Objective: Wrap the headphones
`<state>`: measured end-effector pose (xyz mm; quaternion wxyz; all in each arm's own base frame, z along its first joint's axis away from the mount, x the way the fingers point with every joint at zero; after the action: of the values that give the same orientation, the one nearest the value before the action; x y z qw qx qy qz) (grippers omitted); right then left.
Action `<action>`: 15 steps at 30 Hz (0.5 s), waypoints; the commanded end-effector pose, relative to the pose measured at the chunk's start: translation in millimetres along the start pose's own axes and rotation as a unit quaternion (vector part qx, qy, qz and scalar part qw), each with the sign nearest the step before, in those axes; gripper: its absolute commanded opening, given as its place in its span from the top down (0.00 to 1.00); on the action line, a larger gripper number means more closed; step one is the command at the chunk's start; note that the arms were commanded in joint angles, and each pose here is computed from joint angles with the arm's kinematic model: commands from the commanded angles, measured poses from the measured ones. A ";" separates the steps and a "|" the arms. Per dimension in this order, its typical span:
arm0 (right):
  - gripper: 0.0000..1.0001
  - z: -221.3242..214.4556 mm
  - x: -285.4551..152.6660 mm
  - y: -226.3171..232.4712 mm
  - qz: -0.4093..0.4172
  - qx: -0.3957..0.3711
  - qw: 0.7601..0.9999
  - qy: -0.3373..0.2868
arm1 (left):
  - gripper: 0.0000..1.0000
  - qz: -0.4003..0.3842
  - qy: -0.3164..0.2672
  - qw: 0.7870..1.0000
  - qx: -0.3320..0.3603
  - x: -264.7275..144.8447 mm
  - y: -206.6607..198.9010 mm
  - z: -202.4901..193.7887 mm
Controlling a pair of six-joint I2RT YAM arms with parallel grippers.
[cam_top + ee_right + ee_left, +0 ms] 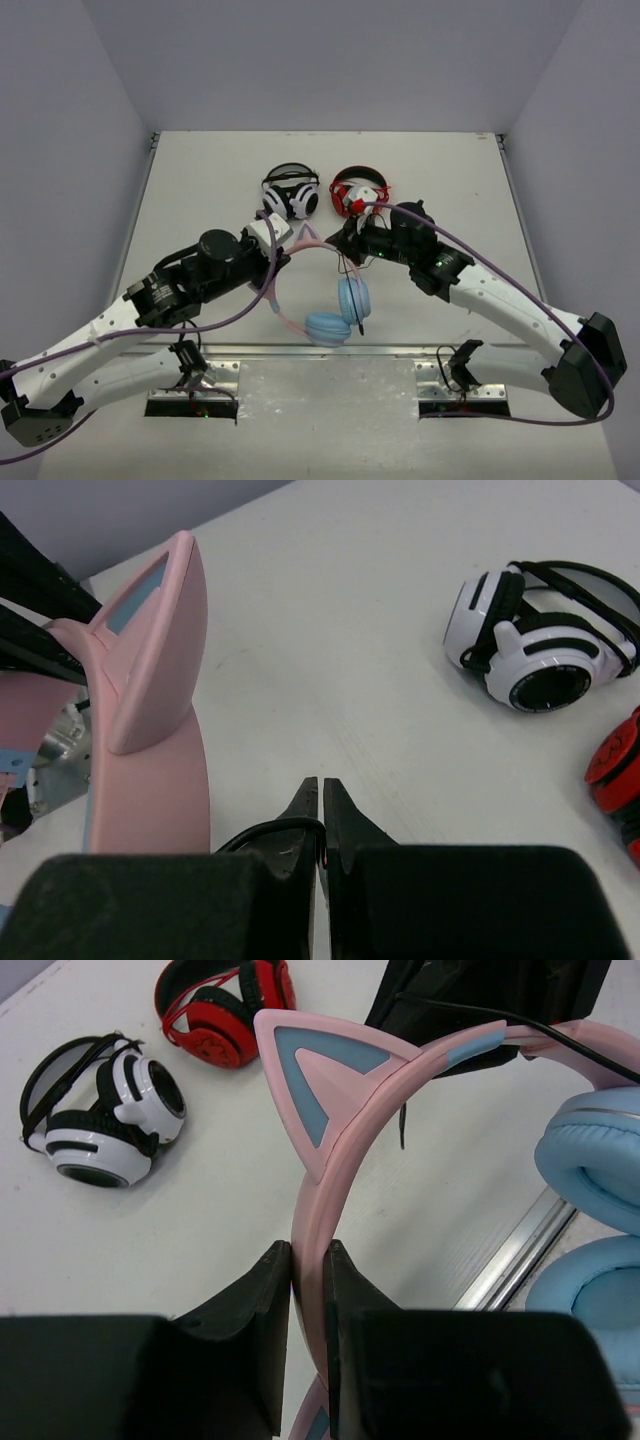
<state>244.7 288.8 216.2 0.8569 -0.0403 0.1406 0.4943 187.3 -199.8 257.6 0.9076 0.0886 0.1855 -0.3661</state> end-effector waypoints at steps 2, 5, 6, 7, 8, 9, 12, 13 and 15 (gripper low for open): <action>0.94 35.6 -10.7 9.1 0.034 0.001 0.994 -0.099 | 1.00 -0.131 -0.160 0.978 -0.017 -30.0 -43.8 74.9; 0.85 32.0 -13.8 16.6 0.058 0.014 0.991 -0.118 | 1.00 -0.137 -0.181 0.974 -0.021 -37.2 -43.6 82.7; 0.85 31.9 -13.0 19.5 0.067 0.018 0.990 -0.121 | 1.00 -0.138 -0.185 0.973 -0.023 -38.9 -42.7 84.7; 0.84 37.3 -12.7 23.0 0.079 0.016 0.988 -0.134 | 1.00 -0.138 -0.185 0.973 -0.025 -38.4 -42.1 85.7; 0.83 34.1 -9.7 29.7 0.103 0.028 0.986 -0.130 | 1.00 -0.139 -0.189 0.972 -0.028 -38.9 -39.5 88.5; 0.81 35.3 -8.2 33.4 0.116 0.033 0.984 -0.131 | 1.00 -0.142 -0.194 0.970 -0.028 -40.0 -39.2 91.4; 0.76 35.8 -1.1 38.1 0.139 0.048 0.981 -0.129 | 1.00 -0.143 -0.213 0.966 -0.032 -43.8 -33.5 101.8; 0.75 41.0 -0.8 37.9 0.140 0.044 0.979 -0.144 | 1.00 -0.145 -0.217 0.964 -0.047 -46.1 -32.6 104.9; 0.73 41.8 0.2 36.9 0.138 0.050 0.976 -0.162 | 1.00 -0.142 -0.231 0.961 -0.054 -49.6 -26.9 111.1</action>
<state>224.2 310.9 228.8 0.8070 0.0707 0.0871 0.5798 173.1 -218.0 312.8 0.8810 -0.0073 0.0949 -0.4635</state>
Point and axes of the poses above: each gripper's point midway between its finger pads, its own x axis out along the fingers, its own y axis along the line the jaws close on, z = x × y, the point moved 1 cm from there along -x, back along the fingers, and after that the axes turned 2 degrees about -x, right-handed, at the moved point
